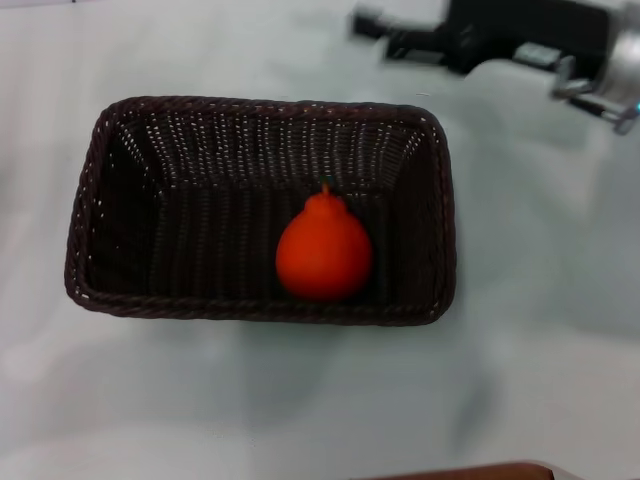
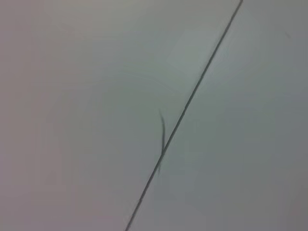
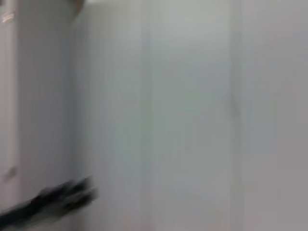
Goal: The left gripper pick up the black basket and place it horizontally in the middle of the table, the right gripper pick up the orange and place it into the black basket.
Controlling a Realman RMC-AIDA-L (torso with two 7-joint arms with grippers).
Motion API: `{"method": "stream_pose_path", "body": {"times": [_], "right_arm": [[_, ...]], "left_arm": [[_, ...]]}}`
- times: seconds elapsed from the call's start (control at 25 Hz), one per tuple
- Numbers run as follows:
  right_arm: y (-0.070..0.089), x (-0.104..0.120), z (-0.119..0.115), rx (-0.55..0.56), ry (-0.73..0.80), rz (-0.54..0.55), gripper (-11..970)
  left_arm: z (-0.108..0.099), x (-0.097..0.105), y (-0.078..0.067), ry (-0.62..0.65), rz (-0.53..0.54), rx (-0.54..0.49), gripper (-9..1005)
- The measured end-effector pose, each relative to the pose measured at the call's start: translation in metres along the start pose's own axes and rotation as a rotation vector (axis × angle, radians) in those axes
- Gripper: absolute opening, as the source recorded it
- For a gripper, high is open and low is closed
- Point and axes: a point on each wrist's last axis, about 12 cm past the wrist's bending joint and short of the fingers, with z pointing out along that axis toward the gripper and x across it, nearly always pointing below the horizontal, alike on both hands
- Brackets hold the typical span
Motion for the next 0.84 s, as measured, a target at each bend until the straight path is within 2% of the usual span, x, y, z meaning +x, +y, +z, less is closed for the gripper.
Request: {"method": "stream_pose_path", "body": {"times": [0.08, 0.2, 0.32, 0.48, 0.52, 0.6, 0.64, 0.84], "right_arm": [[0.007, -0.005, -0.019, -0.124, 0.097, 0.009, 894], [0.011, -0.024, -0.056, -0.378, 0.277, 0.015, 935], [0.001, -0.044, -0.087, -0.64, 0.424, -0.046, 930], [-0.011, -0.066, -0.105, -0.918, 0.465, -0.104, 930], [-0.011, -0.066, -0.105, -0.918, 0.465, -0.104, 930], [-0.016, -0.078, -0.104, -1.014, 0.448, -0.068, 930], [-0.016, -0.082, -0.102, -1.027, 0.431, -0.057, 930], [-0.016, -0.09, -0.092, -1.032, 0.374, -0.025, 930]], "left_arm": [[-0.003, 0.002, 0.0, -0.014, 0.068, -0.015, 753], [-0.013, 0.009, -0.001, -0.064, 0.168, -0.067, 753], [-0.023, 0.02, -0.003, -0.12, 0.282, -0.148, 753], [-0.031, 0.027, -0.004, -0.167, 0.334, -0.238, 753], [-0.034, 0.029, -0.005, -0.183, 0.337, -0.267, 753], [-0.036, 0.031, -0.005, -0.197, 0.326, -0.292, 753], [-0.036, 0.033, -0.006, -0.201, 0.318, -0.3, 753], [-0.036, 0.038, -0.008, -0.197, 0.293, -0.312, 753]]}}
